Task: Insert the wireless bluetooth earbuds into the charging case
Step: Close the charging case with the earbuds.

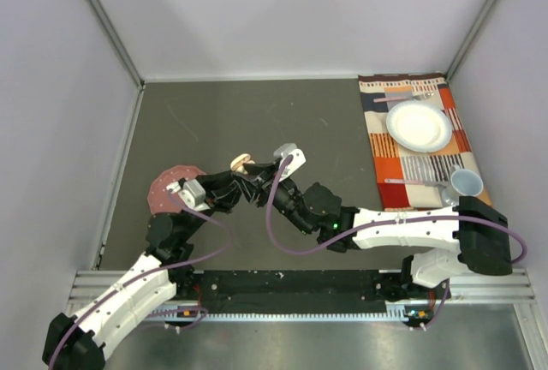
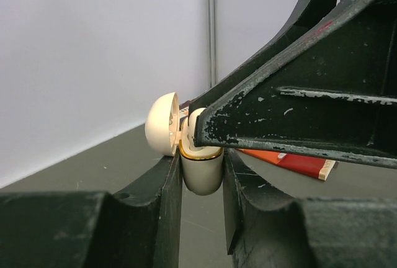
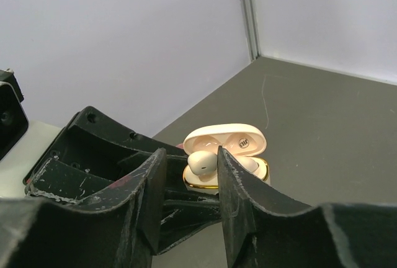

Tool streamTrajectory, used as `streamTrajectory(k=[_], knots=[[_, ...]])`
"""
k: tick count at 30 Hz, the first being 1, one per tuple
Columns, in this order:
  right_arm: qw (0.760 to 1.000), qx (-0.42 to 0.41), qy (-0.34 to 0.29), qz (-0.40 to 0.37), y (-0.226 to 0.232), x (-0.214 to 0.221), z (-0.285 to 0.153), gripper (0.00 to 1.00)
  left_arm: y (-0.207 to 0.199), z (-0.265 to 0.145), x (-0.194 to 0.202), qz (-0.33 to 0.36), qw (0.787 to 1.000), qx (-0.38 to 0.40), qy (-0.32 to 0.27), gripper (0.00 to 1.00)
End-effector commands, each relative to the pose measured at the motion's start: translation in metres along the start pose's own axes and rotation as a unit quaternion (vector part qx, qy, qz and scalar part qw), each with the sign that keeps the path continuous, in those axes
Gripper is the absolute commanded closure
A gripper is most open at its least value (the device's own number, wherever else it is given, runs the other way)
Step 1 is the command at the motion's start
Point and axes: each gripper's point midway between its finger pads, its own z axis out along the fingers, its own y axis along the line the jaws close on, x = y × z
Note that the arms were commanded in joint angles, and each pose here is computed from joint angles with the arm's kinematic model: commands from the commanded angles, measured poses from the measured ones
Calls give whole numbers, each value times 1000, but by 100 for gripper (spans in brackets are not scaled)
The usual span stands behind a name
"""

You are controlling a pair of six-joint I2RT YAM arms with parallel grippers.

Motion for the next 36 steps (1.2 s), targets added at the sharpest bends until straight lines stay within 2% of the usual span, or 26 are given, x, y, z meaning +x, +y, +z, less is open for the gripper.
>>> streamTrajectory(k=[1, 9, 20, 29, 35, 36], knots=[[999, -20, -24, 12, 16, -27, 1, 60, -2, 4, -32, 16, 998, 4, -56, 100], [999, -24, -39, 15, 18, -40, 1, 59, 0, 3, -31, 16, 998, 0, -55, 100], [996, -54, -75, 22, 31, -78, -4, 50, 0, 2, -30, 19, 998, 0, -52, 100], [994, -41, -100, 18, 25, -100, -8, 43, 0, 4, -33, 23, 998, 0, -54, 100], [995, 9, -103, 10, 6, -111, -11, 33, 0, 4, -36, 27, 998, -1, -55, 100], [995, 20, -102, 10, 2, -112, -11, 28, 0, 4, -38, 28, 998, 1, -56, 100]])
